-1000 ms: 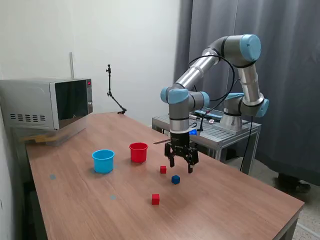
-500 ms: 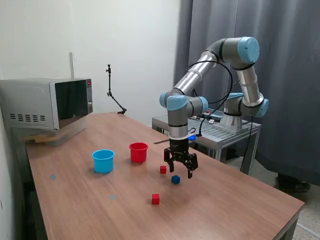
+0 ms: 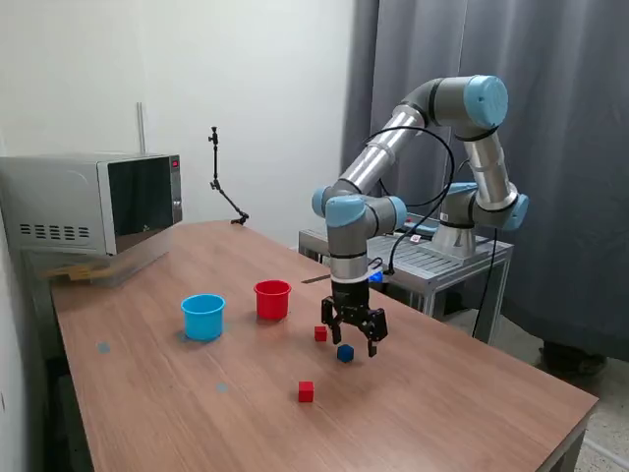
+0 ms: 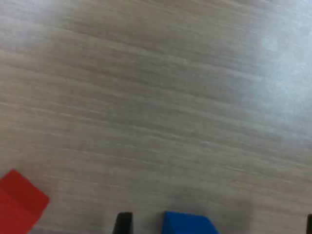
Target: Place red objects in the red bin, and blue objects in the blue bin.
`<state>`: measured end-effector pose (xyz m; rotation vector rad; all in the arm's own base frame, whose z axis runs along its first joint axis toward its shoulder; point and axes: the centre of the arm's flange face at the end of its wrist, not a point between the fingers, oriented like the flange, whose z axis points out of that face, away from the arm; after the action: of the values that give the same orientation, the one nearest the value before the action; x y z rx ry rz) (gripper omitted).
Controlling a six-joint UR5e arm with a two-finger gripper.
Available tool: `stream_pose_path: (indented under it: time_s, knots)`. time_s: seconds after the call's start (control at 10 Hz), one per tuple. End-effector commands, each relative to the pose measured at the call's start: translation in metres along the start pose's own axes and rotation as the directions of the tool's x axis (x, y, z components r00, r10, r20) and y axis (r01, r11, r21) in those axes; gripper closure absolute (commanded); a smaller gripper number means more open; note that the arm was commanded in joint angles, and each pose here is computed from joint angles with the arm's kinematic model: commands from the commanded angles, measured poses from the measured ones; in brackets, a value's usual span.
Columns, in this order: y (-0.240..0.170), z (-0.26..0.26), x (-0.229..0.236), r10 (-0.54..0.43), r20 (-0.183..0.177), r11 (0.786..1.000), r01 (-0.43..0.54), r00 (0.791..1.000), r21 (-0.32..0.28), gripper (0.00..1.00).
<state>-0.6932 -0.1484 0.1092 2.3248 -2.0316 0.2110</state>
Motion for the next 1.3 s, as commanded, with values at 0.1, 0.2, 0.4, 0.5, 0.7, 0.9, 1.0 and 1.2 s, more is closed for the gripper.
stream_pose_path:
  time_s: [0.1,0.2,0.4,0.5,0.7,0.9,1.0,1.2]
  knots:
    - [0.0020,-0.0007,-0.0064,0.004,0.024,1.000,-0.004,1.000,0.000,0.00]
    - [0.0040,-0.0034,-0.0079,0.004,0.029,1.000,-0.004,1.000,-0.006,0.00]
    - [0.0071,-0.0063,-0.0091,0.005,0.030,1.000,-0.005,1.000,-0.013,0.00]
    - [0.0092,-0.0082,-0.0102,0.006,0.031,1.000,-0.006,1.000,-0.020,0.00]
    - [0.0093,-0.0082,-0.0101,0.006,0.029,1.000,-0.006,1.000,-0.020,0.00]
    - [0.0095,-0.0044,-0.0106,0.007,0.029,1.000,-0.006,1.000,-0.014,0.00]
    - [0.0102,-0.0041,-0.0106,0.007,0.027,1.000,-0.006,1.000,-0.016,0.00]
    - [0.0110,-0.0031,-0.0109,0.007,0.027,1.000,-0.006,1.000,-0.014,0.00]
